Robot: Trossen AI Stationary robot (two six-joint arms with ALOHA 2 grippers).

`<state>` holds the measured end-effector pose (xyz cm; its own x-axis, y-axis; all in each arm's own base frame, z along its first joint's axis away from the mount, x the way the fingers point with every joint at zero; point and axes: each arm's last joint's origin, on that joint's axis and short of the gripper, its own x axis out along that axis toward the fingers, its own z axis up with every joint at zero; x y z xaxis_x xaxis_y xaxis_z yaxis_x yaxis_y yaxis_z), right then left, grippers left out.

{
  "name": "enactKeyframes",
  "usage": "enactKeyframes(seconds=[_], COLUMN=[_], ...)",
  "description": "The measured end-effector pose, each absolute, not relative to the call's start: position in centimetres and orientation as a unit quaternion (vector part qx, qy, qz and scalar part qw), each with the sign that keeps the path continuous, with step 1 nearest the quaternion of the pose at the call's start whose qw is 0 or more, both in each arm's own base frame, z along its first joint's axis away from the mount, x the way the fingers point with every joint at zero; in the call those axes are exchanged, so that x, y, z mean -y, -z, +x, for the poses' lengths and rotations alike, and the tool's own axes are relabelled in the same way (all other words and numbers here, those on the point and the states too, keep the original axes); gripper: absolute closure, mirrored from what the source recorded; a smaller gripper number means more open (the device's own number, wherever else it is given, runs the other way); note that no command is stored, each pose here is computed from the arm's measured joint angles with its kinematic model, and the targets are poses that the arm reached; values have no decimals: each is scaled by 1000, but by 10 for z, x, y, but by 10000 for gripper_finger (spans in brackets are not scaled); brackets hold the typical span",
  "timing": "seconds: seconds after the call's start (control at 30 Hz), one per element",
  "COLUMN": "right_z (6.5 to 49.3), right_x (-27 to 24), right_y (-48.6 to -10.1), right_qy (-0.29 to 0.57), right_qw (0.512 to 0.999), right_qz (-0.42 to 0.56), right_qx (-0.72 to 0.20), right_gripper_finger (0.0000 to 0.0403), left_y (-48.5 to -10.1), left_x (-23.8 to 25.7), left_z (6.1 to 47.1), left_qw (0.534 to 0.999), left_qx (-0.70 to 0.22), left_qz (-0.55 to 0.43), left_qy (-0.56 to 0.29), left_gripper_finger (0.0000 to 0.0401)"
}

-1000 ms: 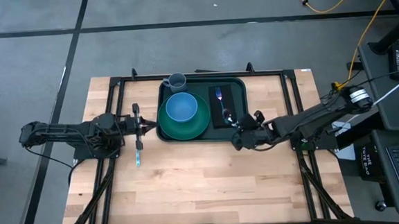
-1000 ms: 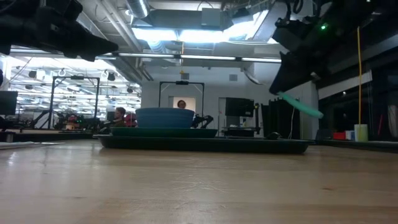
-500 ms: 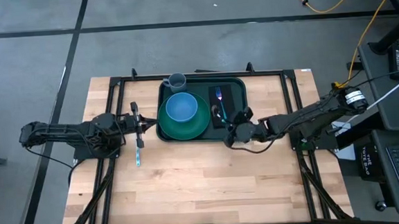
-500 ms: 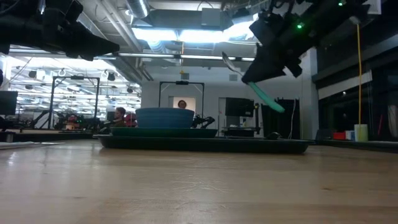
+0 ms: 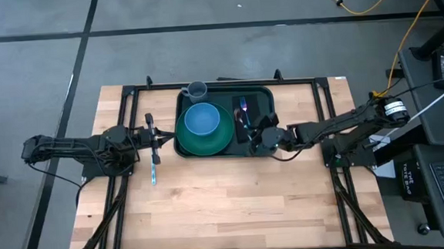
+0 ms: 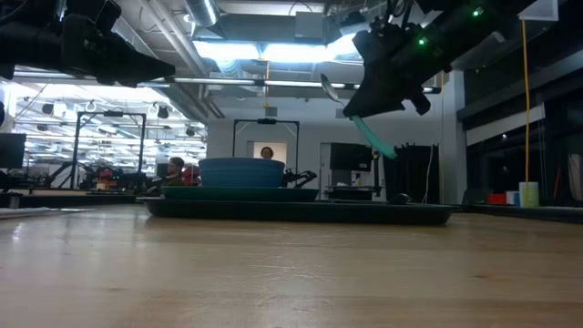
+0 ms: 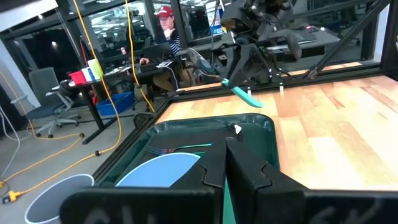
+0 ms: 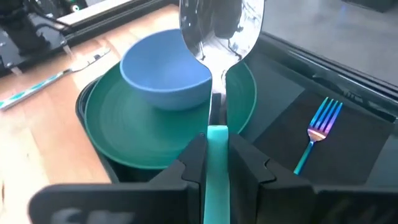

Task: Set up tray
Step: Put the green spoon on top of the black napkin to the left of the purple fork

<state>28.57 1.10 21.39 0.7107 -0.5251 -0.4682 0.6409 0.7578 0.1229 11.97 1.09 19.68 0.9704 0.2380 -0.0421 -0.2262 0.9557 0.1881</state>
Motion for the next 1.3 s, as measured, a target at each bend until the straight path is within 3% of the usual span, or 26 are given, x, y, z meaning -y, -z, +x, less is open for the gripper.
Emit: enactKeyframes(seconds=[0.9, 1.3], right_z=[300, 298], right_x=[12, 41], right_y=[-241, -240], right_qy=[294, 317], right_qw=[934, 916], right_qz=[123, 199], right_qx=[-160, -142], right_gripper_finger=[356, 356], left_y=[-205, -204], left_x=[-14, -24], left_z=[106, 97], left_qw=[989, 992], left_qx=[15, 17], left_qz=[84, 51], left_qy=[-119, -114], left_gripper_finger=[400, 398])
